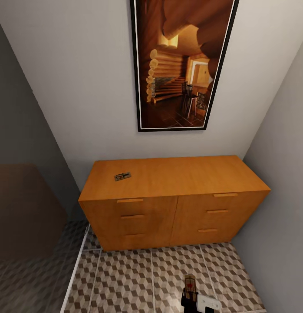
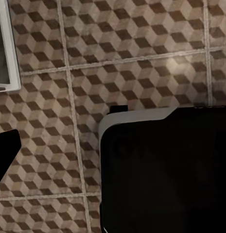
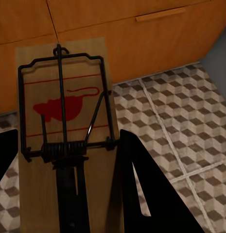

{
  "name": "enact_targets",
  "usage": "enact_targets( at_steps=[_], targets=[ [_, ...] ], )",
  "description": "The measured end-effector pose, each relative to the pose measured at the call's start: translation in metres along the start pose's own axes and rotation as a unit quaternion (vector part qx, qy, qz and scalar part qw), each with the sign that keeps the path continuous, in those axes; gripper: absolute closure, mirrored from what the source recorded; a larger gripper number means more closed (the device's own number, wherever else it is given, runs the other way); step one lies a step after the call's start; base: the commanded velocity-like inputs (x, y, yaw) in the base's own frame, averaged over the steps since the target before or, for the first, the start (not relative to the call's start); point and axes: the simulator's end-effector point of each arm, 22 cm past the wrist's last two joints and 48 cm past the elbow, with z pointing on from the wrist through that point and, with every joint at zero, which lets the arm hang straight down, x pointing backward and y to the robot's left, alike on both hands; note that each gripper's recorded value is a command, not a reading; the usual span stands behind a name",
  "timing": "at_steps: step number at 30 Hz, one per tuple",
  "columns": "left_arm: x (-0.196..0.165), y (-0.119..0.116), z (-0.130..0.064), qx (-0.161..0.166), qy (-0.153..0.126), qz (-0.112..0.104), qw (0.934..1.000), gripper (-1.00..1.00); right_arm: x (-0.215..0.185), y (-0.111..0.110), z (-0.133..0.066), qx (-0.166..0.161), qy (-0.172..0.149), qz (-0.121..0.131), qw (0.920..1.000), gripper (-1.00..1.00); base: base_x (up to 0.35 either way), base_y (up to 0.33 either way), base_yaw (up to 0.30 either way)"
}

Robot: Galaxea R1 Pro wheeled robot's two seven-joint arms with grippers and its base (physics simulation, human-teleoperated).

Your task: Take the four mousetraps from the cabinet in the bathroom and place them on the bathroom floor. Make sure all four end up on the same floor surface, and ensure that at least two of them are either under or directly next to the same bathroom sink.

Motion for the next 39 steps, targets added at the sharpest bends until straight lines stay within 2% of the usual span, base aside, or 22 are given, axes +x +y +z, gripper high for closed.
enact_targets(
  at_steps=[3, 6, 8, 9, 16, 18, 21, 25, 30, 33, 37, 39],
  targets=[
    [-0.009, -0.001, 0.001, 0.001, -0.009, -0.002, 1.0, -1.0, 0.0, 0.0, 0.0, 0.001, 0.0, 0.0, 1.0, 1.0, 0.0, 0.0, 0.0],
    [-0.029, -0.004, 0.003, 0.003, -0.03, -0.006, 0.9995, -1.0, 0.0, -0.004, 0.001, 0.002, -0.001, -0.002, 1.0, 1.0, 0.0, 0.0, 0.0],
    [-0.059, -0.007, 0.005, 0.007, -0.055, -0.01, 0.9984, -1.0, 0.0, -0.007, 0.002, 0.004, -0.001, -0.003, 1.0, 1.0, 0.0, 0.0, 0.0],
    [-0.067, -0.008, 0.005, 0.008, -0.059, -0.011, 0.9982, -1.0, 0.0, -0.008, 0.002, 0.004, -0.001, -0.004, 1.0, 1.0, 0.0, 0.0, 0.0],
    [-0.143, -0.019, -0.002, 0.022, -0.038, -0.004, 0.999, -1.0, -0.001, -0.018, 0.005, 0.002, -0.003, -0.012, 0.9999, 1.0, 0.0, 0.0, 0.0],
    [-0.171, -0.022, -0.01, 0.027, -0.041, -0.003, 0.9988, -1.0, -0.002, -0.021, 0.007, -0.005, -0.004, -0.016, 0.9999, 1.0, 0.0, 0.0, 0.0],
    [-0.218, -0.025, -0.028, 0.033, -0.066, -0.004, 0.9972, -1.0, -0.002, -0.023, 0.009, -0.017, -0.005, -0.02, 0.9996, 1.0, 0.0, 0.0, 0.0],
    [-0.262, -0.029, -0.052, 0.041, -0.091, -0.007, 0.995, -1.0, -0.003, -0.024, 0.01, -0.022, -0.006, -0.023, 0.9995, 1.0, 0.0, 0.0, 0.0],
    [-0.3, -0.032, -0.084, 0.049, -0.102, -0.007, 0.9936, -1.0, -0.003, -0.024, 0.01, -0.023, -0.005, -0.023, 0.9995, 1.0, 0.0, 0.0, 0.0],
    [-0.326, -0.034, -0.108, 0.054, -0.12, -0.009, 0.9913, -1.0, -0.003, -0.024, 0.01, -0.023, -0.005, -0.023, 0.9994, 1.0, 0.0, 0.0, 0.0],
    [-0.346, -0.037, -0.129, 0.061, -0.136, -0.013, 0.9888, -1.0, -0.002, -0.024, 0.01, -0.023, -0.005, -0.023, 0.9994, 1.0, 0.0, 0.0, 0.0],
    [-0.35, -0.038, -0.133, 0.062, -0.138, -0.013, 0.9884, -1.0, -0.002, -0.024, 0.01, -0.023, -0.005, -0.023, 0.9995, 1.0, 0.0, 0.0, 0.0]
  ],
)
